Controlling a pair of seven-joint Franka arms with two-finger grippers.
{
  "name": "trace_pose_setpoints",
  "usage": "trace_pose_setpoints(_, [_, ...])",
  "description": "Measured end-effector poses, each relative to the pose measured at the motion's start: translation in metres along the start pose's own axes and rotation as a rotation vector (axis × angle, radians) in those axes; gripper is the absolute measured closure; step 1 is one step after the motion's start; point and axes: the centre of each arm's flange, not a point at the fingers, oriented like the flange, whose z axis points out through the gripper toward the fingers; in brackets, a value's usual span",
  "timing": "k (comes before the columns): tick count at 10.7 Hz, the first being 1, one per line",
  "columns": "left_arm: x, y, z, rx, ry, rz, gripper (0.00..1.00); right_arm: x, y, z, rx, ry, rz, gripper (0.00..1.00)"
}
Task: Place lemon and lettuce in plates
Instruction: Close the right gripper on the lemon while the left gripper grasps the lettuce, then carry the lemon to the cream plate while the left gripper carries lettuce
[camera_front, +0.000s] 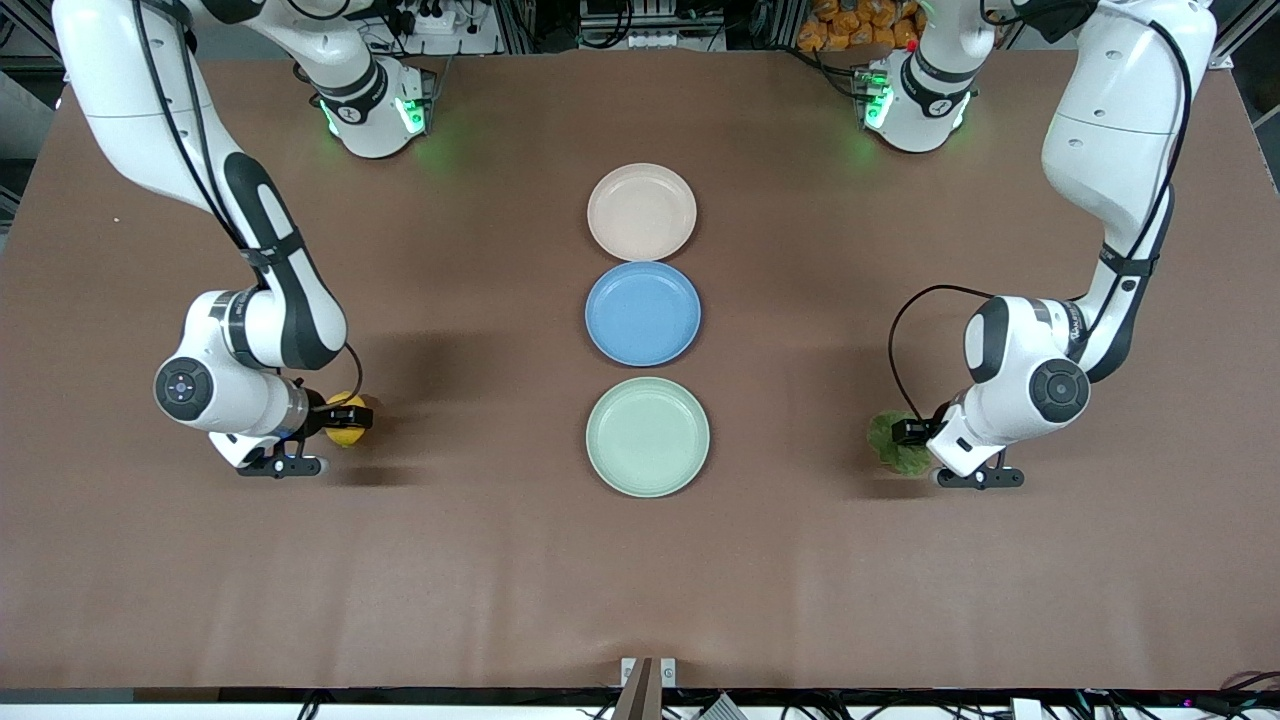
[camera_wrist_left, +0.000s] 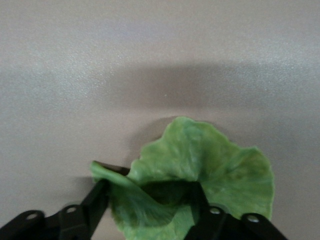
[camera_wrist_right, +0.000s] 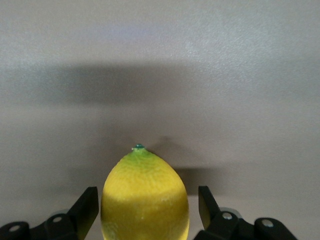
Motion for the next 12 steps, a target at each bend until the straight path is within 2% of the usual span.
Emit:
trace_pose_setpoints(1, [0.001,-0.002,-0.002,0.002,0.004,-0.003,0.38,-0.002,-0.001,0.005,-0.002,0.006,-0.001,0.18])
trace_pose_setpoints(2, [0.002,-0.002,-0.004,0.001,0.008,-0.003,0.51,-0.004,-0.001,0.007,-0.003,0.014,-0.002,0.30])
trace_pose_setpoints(5, [0.004,-0.003,-0.007,0.002,0.015,-0.004,0.93,-0.007,-0.011,0.006,-0.004,0.015,-0.018,0.30])
trace_pose_setpoints(9, [0.011,0.010,-0.029,-0.003,0.051,0.013,0.95,-0.018,-0.054,-0.014,-0.007,-0.023,-0.010,0.30])
trace_pose_setpoints(12, [0.010,0.031,-0.072,-0.001,0.067,0.044,0.95,-0.042,-0.118,-0.064,-0.013,-0.055,0.074,0.30])
